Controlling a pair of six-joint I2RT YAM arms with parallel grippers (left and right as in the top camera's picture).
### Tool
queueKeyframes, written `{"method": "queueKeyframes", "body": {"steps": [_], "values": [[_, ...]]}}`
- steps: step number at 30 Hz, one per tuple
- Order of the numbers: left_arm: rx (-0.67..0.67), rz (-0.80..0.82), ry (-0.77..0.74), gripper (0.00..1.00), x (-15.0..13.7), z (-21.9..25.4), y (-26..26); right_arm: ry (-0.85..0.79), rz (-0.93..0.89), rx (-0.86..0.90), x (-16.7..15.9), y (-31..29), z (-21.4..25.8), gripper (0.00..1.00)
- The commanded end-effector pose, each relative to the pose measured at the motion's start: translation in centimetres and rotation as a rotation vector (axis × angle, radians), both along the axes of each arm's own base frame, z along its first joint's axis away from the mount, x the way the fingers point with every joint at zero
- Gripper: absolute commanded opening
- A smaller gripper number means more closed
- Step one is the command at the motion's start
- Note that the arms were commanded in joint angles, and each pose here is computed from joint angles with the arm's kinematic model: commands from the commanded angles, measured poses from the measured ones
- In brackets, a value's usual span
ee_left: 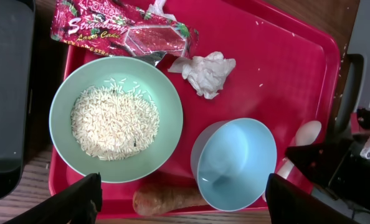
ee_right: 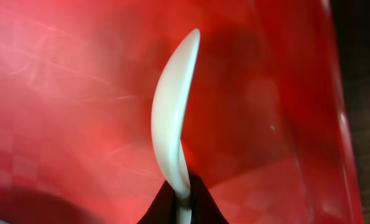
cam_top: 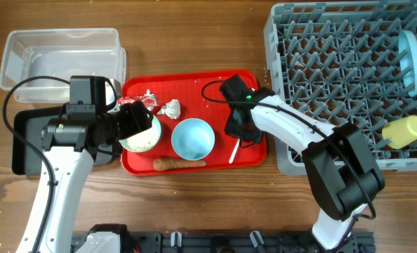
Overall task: Sort waste into correct bins and load items into the dishwasher rack
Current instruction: 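Place the white spoon into the dish rack with the right gripper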
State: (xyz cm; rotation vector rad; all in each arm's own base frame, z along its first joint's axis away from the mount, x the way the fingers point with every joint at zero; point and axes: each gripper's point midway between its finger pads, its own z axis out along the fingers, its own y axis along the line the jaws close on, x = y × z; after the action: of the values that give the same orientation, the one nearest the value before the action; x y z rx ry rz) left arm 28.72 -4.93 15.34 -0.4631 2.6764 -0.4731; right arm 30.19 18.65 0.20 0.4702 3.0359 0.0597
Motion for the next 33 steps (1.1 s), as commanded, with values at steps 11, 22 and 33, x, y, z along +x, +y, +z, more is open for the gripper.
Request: {"method": "queueKeyframes", "body": {"steps": [11, 22, 33], "values": [[0.009, 0.011, -0.020, 0.84, 0.3, 0.6, 0.4, -0.427, 0.406, 0.007, 5.9, -4.8, 16.8, 0.04], [0.009, 0.011, -0.020, 0.84, 0.3, 0.6, 0.4, -0.248, 0.528, -0.023, 3.6, -13.0, 14.0, 0.04], [0.009, 0.011, -0.020, 0.84, 0.3, 0.6, 0.4, -0.106, 0.416, -0.007, 1.9, -13.4, 9.5, 0.30]]}}
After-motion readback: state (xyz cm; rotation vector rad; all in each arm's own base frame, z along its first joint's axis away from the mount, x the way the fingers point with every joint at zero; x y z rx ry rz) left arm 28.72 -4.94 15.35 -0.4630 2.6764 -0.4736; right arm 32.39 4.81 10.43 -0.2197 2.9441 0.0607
